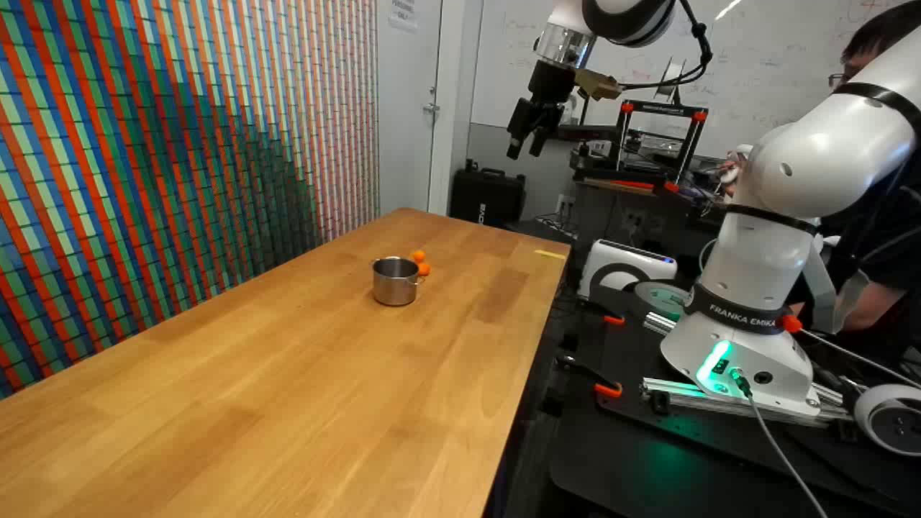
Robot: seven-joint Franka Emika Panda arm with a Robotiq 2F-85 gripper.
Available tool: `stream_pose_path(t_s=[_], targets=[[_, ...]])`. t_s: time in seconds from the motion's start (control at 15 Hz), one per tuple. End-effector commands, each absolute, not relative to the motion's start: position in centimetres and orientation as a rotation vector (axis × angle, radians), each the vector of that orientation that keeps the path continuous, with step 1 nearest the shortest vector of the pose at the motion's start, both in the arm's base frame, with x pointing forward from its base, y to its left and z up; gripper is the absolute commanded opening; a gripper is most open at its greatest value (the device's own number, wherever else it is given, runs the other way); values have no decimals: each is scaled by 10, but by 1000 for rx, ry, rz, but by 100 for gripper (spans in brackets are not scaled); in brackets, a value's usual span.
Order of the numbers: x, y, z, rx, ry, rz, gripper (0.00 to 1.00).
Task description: Put the orange rubber duck in the pot
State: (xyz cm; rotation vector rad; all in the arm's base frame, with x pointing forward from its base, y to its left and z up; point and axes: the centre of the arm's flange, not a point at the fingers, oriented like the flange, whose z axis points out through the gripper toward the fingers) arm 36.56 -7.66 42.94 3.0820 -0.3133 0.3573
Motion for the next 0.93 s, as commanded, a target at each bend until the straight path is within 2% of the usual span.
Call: stream_pose_path(t_s=[0.0, 0.33, 0.87], targets=[[366, -77, 431, 3081, -313, 362, 100], [377, -72, 429, 3102, -297, 346, 100], [503, -37, 362, 3099, -99, 275, 100]])
